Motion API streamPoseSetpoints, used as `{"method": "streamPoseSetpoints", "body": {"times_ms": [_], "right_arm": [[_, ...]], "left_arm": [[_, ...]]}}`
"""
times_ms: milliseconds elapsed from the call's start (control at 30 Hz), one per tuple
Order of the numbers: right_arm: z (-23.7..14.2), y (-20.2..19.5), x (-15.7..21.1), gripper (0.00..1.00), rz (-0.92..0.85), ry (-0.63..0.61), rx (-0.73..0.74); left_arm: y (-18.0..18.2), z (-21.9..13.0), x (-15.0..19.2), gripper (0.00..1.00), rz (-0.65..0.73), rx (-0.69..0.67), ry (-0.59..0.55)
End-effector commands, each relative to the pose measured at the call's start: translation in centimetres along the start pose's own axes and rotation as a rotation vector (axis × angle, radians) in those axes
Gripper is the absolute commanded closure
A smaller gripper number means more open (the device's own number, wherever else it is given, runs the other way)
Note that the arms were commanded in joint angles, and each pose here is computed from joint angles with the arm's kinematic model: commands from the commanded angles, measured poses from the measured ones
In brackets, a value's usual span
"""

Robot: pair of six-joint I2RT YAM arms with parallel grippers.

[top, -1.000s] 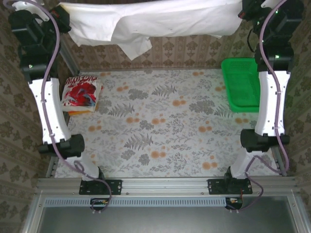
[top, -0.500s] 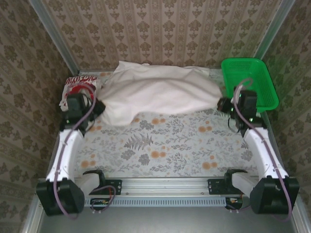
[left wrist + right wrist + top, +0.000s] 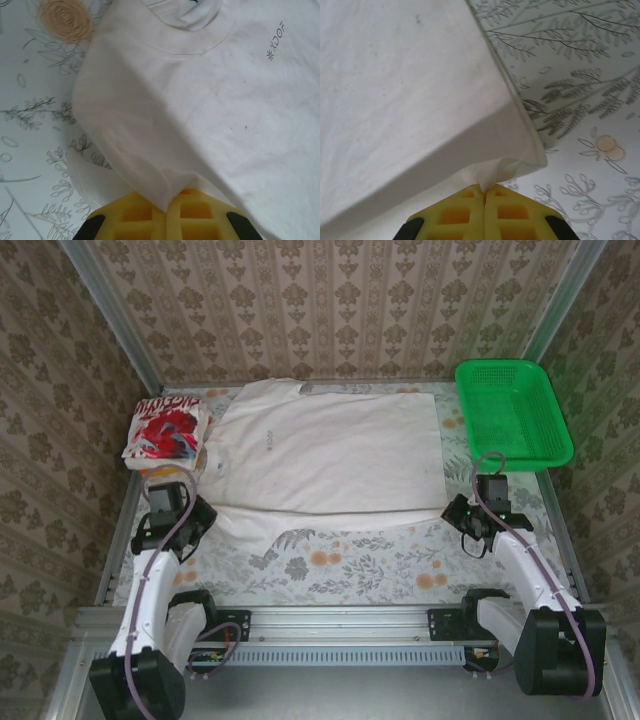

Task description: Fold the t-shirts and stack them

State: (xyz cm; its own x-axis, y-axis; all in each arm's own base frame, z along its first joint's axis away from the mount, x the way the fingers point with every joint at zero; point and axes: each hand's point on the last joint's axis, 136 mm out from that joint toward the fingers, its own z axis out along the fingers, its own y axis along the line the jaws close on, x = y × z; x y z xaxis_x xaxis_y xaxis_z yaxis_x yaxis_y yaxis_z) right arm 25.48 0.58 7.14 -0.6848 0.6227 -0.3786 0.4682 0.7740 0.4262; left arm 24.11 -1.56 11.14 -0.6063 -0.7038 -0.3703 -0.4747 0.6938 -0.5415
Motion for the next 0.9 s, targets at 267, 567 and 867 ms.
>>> {"method": "streamPoseSetpoints", "body": {"times_ms": [267, 567, 867], "right_arm": [[-0.5, -4.5, 4.3, 1.0, 0.085, 0.071, 0.14], [-2.0, -1.1, 0.6, 1.0, 0.045, -0.03, 0.038], [-1.2, 1.6, -4.5, 1.0, 0.018, -0.091, 0.033]], "left_arm": [[3.1, -1.1, 2.7, 1.0, -0.091, -0.073, 0.047], [0.7, -1.9, 0.2, 1.0, -0.022, -0.032, 0.007], [-1.7, -0.5, -4.0, 1.0, 0.167, -0.067, 0.024]]}}
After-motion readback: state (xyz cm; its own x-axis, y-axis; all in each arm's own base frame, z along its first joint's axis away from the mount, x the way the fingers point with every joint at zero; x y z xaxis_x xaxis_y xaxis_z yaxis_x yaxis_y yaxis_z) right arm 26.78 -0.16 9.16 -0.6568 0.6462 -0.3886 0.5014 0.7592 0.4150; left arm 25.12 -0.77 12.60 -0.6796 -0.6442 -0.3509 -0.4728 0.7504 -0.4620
